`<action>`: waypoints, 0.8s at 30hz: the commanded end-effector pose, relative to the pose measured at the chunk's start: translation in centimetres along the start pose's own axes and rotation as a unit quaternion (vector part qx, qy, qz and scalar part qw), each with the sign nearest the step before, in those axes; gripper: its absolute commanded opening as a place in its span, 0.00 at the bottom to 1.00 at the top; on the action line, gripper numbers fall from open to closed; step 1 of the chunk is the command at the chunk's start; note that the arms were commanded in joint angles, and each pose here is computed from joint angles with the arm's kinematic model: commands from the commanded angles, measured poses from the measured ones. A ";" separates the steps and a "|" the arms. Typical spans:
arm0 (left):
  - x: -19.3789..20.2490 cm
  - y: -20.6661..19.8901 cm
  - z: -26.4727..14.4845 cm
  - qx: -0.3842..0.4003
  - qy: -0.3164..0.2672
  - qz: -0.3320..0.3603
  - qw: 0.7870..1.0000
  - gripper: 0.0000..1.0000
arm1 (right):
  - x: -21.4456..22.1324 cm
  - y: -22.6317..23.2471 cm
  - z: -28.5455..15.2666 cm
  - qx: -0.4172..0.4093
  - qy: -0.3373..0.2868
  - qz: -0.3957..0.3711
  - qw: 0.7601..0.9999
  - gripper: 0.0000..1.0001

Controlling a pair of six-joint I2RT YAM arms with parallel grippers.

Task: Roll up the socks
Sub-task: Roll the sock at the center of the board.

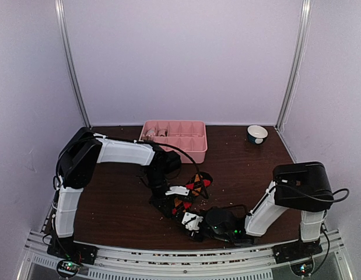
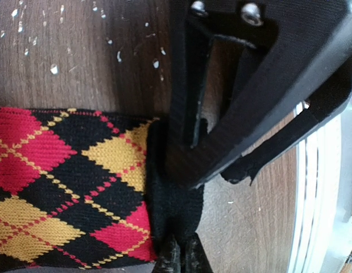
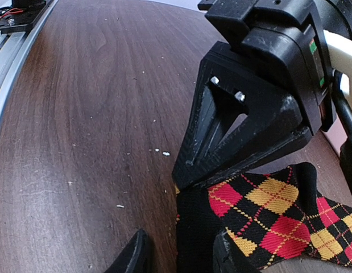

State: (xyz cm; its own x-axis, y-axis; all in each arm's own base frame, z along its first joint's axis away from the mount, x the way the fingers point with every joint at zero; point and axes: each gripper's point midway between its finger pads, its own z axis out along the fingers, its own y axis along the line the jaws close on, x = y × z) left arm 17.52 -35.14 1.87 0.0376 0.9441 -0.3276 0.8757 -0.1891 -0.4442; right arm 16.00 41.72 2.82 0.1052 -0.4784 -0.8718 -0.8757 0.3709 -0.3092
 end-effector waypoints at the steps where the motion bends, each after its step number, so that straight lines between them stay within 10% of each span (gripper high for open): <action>1: 0.8 0.3 0.6 0.010 0.010 -0.007 1.000 0.00 | 1.4 0.3 0.3 -0.024 0.027 -0.008 0.999 0.37; 24: 0.8 0.1 0.4 0.013 0.014 -0.010 1.000 0.00 | 6.4 1.3 0.1 -0.084 0.128 0.019 0.988 0.18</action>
State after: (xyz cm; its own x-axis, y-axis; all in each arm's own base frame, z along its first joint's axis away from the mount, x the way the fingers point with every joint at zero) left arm 17.28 -34.88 1.87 0.0304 0.9484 -0.3156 0.8679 -0.1816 -0.4623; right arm 17.24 42.19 2.25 0.0585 -0.4980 -0.8652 -0.9119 0.3260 -0.2493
